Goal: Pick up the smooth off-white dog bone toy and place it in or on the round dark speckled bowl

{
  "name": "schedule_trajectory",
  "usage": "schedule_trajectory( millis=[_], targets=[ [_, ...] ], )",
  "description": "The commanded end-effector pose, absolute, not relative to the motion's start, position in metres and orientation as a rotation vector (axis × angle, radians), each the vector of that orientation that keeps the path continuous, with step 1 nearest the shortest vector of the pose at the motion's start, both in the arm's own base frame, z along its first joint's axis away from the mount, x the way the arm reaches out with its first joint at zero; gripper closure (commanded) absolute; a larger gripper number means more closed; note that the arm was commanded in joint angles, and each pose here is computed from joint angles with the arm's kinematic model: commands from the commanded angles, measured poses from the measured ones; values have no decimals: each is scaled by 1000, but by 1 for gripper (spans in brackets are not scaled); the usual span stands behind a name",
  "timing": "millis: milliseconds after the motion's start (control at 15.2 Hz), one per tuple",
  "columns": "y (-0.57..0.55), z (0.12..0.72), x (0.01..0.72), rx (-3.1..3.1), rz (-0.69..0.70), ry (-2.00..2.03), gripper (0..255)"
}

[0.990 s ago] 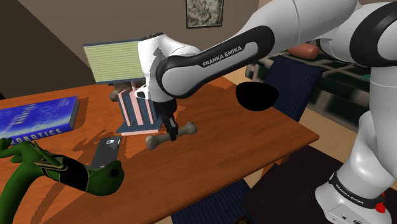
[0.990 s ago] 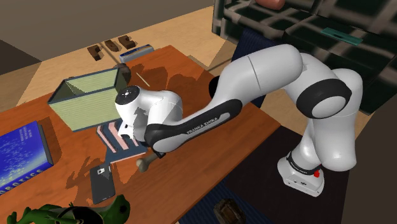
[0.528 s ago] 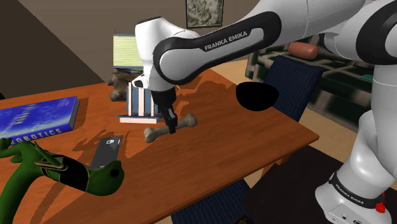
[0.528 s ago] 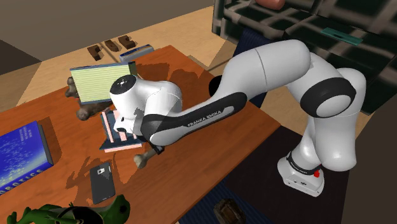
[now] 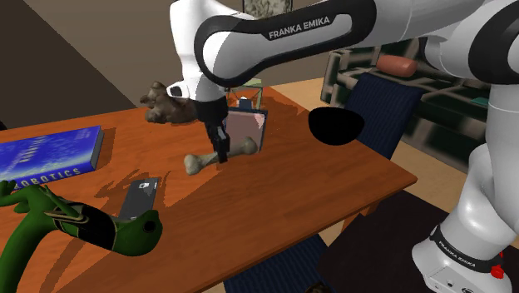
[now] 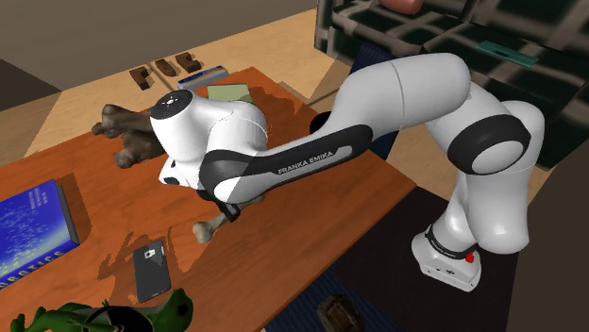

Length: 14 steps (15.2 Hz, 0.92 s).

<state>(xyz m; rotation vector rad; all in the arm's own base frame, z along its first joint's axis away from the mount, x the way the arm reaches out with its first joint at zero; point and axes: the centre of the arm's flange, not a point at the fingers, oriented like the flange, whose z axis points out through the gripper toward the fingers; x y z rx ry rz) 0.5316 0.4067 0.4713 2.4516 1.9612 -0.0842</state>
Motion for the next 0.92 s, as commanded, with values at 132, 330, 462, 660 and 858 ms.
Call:
schedule_trajectory(
  millis=[132,330,462,660,858],
  targets=[
    [406,492,531,2451,-84,1961,255],
    [406,508,531,2451,-84,1961,255],
    [406,519,531,2451,-84,1961,255],
    [406,535,531,2451,-84,1961,255],
    [406,551,531,2451,-84,1961,255]
  ],
)
